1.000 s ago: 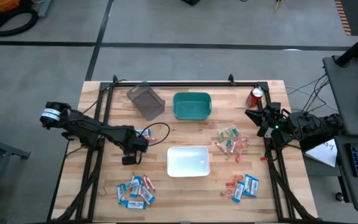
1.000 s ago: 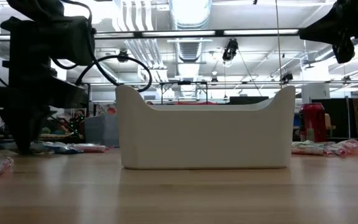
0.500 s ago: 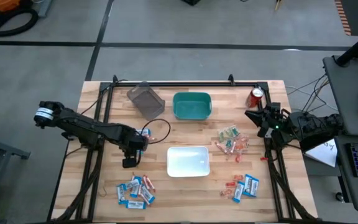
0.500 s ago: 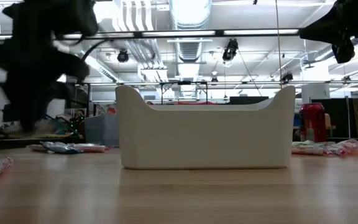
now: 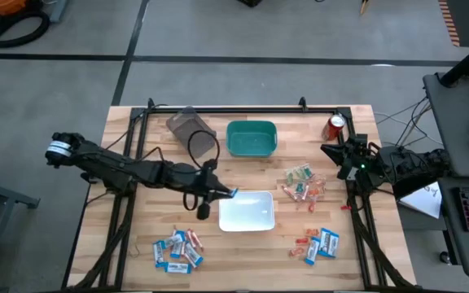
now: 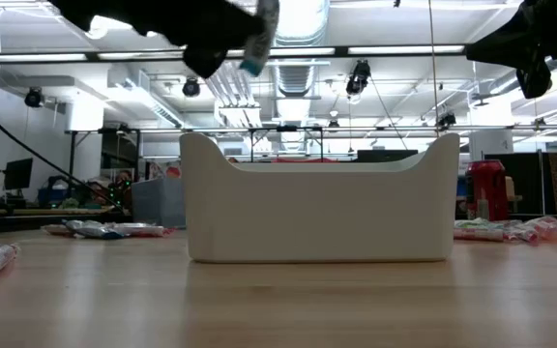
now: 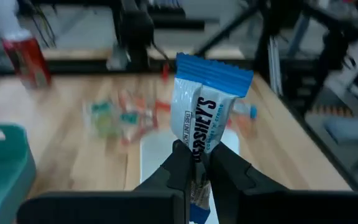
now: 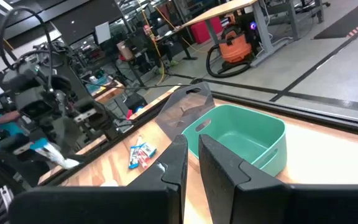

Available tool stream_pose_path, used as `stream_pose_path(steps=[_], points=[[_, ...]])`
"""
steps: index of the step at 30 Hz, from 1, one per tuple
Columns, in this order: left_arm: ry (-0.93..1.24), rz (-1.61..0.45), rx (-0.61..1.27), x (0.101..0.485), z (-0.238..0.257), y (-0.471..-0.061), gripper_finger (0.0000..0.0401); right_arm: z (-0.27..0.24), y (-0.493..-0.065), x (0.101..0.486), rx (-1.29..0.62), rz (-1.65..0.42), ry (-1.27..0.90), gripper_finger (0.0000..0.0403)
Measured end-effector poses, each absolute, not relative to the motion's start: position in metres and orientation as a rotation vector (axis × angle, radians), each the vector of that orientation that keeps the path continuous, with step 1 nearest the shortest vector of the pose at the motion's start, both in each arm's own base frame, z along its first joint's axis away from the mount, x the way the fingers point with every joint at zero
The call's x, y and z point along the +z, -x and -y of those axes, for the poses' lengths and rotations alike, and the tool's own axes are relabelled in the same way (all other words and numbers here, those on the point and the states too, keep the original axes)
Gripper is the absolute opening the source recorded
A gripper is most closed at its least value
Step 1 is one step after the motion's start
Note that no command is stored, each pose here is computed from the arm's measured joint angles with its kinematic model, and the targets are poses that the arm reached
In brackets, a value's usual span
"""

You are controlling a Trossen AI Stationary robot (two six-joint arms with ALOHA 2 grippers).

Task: Sort candy
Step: Put the white chocolate bar into the white bin

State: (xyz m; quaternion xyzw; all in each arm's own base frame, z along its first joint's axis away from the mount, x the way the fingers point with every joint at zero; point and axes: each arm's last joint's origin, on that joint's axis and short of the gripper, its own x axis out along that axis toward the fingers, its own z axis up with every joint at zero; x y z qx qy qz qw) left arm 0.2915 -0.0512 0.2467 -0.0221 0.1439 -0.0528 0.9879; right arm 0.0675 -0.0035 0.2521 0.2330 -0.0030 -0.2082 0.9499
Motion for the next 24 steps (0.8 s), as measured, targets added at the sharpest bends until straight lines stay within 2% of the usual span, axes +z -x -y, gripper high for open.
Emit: stream_pose_path(steps=[4,12,18,24], points=[[0.072,-0.247,-0.086,0.236,0.053,-0.305,0.0019,0.004,-0.067,0.252,-0.426,0.007,-0.473,0.0034],[0.141,-0.453,-0.072,0.197,0.055,-0.313,0.0020,0.004,-0.067,0.252,-0.426,0.006,-0.472,0.0034],[0.203,-0.529,-0.090,0.186,0.057,-0.313,0.0021,0.004,-0.067,0.253,-0.426,0.009,-0.473,0.0034],[0.199,-0.534,-0.103,0.186,0.057,-0.313,0.0051,0.004,-0.067,0.253,-0.426,0.009,-0.472,0.0034]])
